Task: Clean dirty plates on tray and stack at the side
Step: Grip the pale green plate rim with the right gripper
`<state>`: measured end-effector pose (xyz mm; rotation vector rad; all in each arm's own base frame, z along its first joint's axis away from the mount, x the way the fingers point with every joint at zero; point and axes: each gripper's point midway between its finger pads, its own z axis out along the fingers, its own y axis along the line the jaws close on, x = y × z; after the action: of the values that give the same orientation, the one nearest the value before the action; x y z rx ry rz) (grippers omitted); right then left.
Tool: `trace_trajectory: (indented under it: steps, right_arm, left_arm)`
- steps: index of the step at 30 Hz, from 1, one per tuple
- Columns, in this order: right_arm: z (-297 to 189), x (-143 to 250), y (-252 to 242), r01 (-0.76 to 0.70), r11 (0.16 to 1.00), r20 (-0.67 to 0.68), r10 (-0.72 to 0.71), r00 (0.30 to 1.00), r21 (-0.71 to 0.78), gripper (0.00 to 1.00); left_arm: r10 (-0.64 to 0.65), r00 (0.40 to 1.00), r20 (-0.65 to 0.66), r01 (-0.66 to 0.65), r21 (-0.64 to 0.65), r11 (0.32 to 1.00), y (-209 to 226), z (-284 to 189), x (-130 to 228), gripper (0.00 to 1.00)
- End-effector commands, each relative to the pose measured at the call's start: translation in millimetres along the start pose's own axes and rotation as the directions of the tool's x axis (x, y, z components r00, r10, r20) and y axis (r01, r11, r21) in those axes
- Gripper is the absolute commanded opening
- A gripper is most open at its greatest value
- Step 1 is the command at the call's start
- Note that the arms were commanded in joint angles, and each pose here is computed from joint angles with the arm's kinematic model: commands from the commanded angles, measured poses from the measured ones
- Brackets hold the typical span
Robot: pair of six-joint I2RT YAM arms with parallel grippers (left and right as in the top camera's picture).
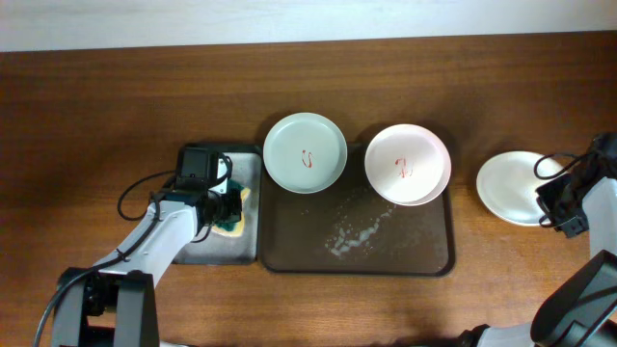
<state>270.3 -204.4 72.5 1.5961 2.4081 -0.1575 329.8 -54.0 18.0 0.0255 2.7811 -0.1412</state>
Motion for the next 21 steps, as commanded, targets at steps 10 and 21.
trace_trajectory:
  steps: [10,21]
  right_arm:
    - [-97,174,224,0.741,0.304,0.276,-0.79,0.548,-0.599,0.62]
    - [-33,294,304,0.832,0.176,0.365,-0.837,0.409,-0.526,0.5]
  left_arm:
    - [-0.006,0.999,-0.049,0.006,0.003,1.0,2,0,17,0.5]
    - [-0.007,0.998,-0.07,0.007,0.001,1.0,3,2,26,0.17]
